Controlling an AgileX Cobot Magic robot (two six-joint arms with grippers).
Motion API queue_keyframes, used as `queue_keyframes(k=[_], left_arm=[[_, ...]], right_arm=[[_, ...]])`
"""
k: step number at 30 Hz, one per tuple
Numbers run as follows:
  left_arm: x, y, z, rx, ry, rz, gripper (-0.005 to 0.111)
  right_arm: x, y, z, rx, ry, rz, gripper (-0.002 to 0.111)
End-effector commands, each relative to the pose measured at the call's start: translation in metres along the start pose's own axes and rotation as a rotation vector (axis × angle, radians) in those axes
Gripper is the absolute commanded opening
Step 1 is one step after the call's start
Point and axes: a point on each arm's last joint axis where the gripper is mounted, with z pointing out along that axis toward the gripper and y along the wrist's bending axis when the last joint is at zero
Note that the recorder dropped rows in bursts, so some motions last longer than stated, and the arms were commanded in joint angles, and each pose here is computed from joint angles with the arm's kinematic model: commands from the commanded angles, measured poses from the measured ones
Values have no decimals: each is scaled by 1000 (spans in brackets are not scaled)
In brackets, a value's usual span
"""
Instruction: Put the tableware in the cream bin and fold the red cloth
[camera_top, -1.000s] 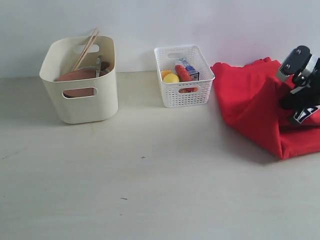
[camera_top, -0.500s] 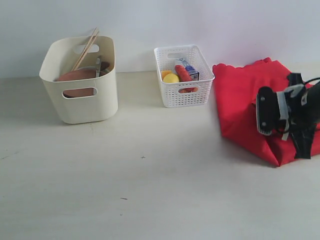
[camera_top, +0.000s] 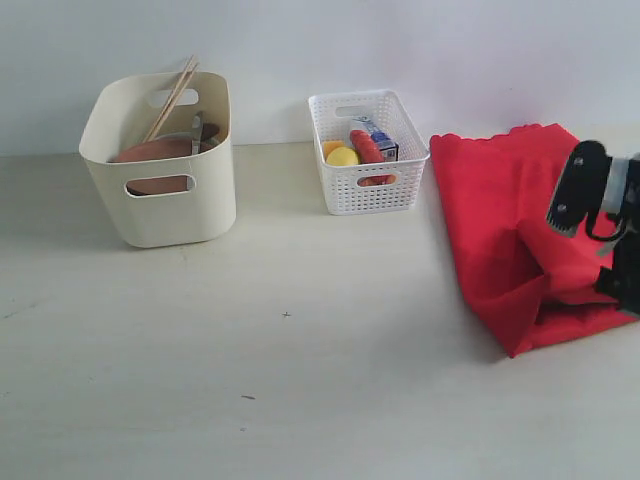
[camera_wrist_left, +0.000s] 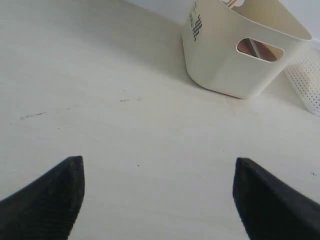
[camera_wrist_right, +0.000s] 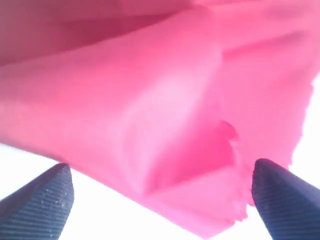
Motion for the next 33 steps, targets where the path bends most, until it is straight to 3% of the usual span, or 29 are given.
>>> queue_keyframes(k=[1,5,10,15,18,27,33], left_arm=[[0,0,0,3,-10,1,78],[0,0,0,3,-10,1,78],[0,0,0,3,-10,1,78],[0,0,0,3,-10,1,78],[0,0,0,3,-10,1,78],[0,0,0,3,-10,1,78],[0,0,0,3,-10,1,78]], right_arm=[[4,-14,-48,53,-24,112,88],[-12,-32,-68,40,-130,274,79],[-46,-37,-46,-179,-278,551,56],[-53,-17,9,-369,-147,615,16],[-48,-1,38,-448,-24,598,0],[-27,17,74,-439,270,656,2],[-23,28,87,-483,336,656,2]])
